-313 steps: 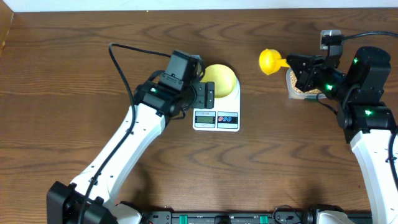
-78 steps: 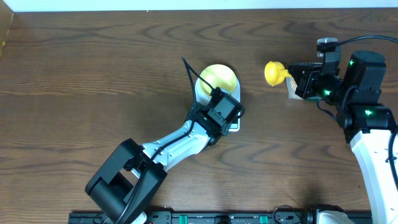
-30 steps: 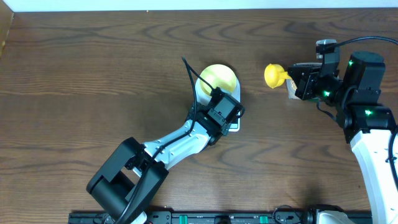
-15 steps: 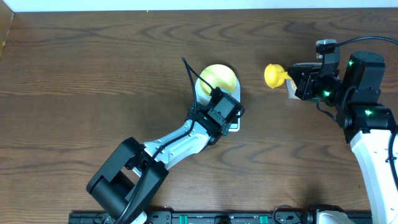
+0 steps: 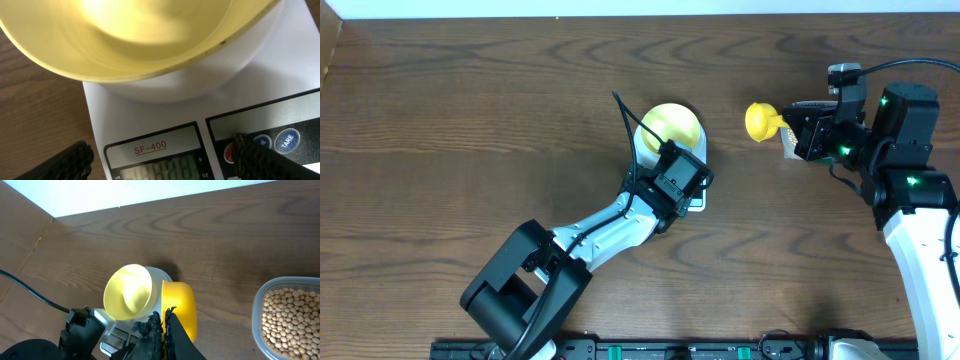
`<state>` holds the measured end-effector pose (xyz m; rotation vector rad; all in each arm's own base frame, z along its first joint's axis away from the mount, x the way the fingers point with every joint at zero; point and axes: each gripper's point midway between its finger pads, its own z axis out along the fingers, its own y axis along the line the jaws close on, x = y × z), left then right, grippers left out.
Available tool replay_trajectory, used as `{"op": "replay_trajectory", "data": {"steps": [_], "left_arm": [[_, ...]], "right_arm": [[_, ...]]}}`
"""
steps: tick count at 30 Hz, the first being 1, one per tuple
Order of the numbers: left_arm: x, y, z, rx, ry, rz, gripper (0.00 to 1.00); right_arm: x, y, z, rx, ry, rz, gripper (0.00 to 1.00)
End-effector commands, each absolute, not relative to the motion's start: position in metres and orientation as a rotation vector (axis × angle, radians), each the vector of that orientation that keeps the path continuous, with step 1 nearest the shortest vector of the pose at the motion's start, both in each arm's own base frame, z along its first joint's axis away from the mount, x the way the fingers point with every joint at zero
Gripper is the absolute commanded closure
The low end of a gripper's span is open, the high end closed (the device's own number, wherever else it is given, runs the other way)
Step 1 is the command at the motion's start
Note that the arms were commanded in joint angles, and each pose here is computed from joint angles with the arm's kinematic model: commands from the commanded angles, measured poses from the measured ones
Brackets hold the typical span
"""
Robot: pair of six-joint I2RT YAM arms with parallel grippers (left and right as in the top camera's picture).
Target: Scoop item into bowl and weigh 50g on scale
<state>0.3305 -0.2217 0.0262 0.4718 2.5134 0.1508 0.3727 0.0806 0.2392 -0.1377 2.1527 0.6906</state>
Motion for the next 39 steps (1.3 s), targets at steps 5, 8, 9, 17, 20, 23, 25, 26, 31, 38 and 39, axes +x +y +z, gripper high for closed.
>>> {"op": "replay_trajectory", "data": {"steps": [5, 8, 9, 17, 20, 23, 25, 26, 31, 38, 39], "left_arm": [[0.324, -0.208, 0.004, 0.496, 2.567, 0.224, 0.09], [0.323, -0.208, 0.008, 0.495, 2.562, 0.219, 0.09], [0.323, -0.209, 0.012, 0.493, 2.557, 0.213, 0.09], [0.323, -0.220, 0.056, 0.475, 2.473, 0.127, 0.09], [0.321, -0.223, 0.072, 0.471, 2.446, 0.098, 0.09], [0.317, -0.226, 0.087, 0.472, 2.417, 0.065, 0.09], [0.314, -0.228, 0.098, 0.473, 2.400, 0.046, 0.09], [0.313, -0.228, 0.103, 0.473, 2.392, 0.038, 0.09], [0.306, -0.224, 0.123, 0.466, 2.368, 0.014, 0.09], [0.306, -0.224, 0.134, 0.452, 2.343, -0.009, 0.09], [0.306, -0.224, 0.134, 0.453, 2.343, -0.008, 0.09]], "right_arm": [[0.375, 0.080, 0.248, -0.162, 2.129, 0.673, 0.99], [0.375, 0.080, 0.248, -0.162, 2.129, 0.673, 0.99], [0.375, 0.080, 0.248, -0.162, 2.129, 0.673, 0.99], [0.375, 0.080, 0.248, -0.162, 2.129, 0.673, 0.99], [0.375, 0.080, 0.248, -0.162, 2.129, 0.672, 0.99], [0.375, 0.079, 0.248, -0.160, 2.129, 0.669, 0.99], [0.375, 0.079, 0.248, -0.160, 2.129, 0.668, 0.99], [0.375, 0.079, 0.248, -0.160, 2.129, 0.669, 0.99], [0.375, 0.079, 0.248, -0.160, 2.130, 0.669, 0.99], [0.377, 0.077, 0.247, -0.148, 2.133, 0.649, 0.99], [0.377, 0.077, 0.247, -0.148, 2.133, 0.649, 0.99]]}}
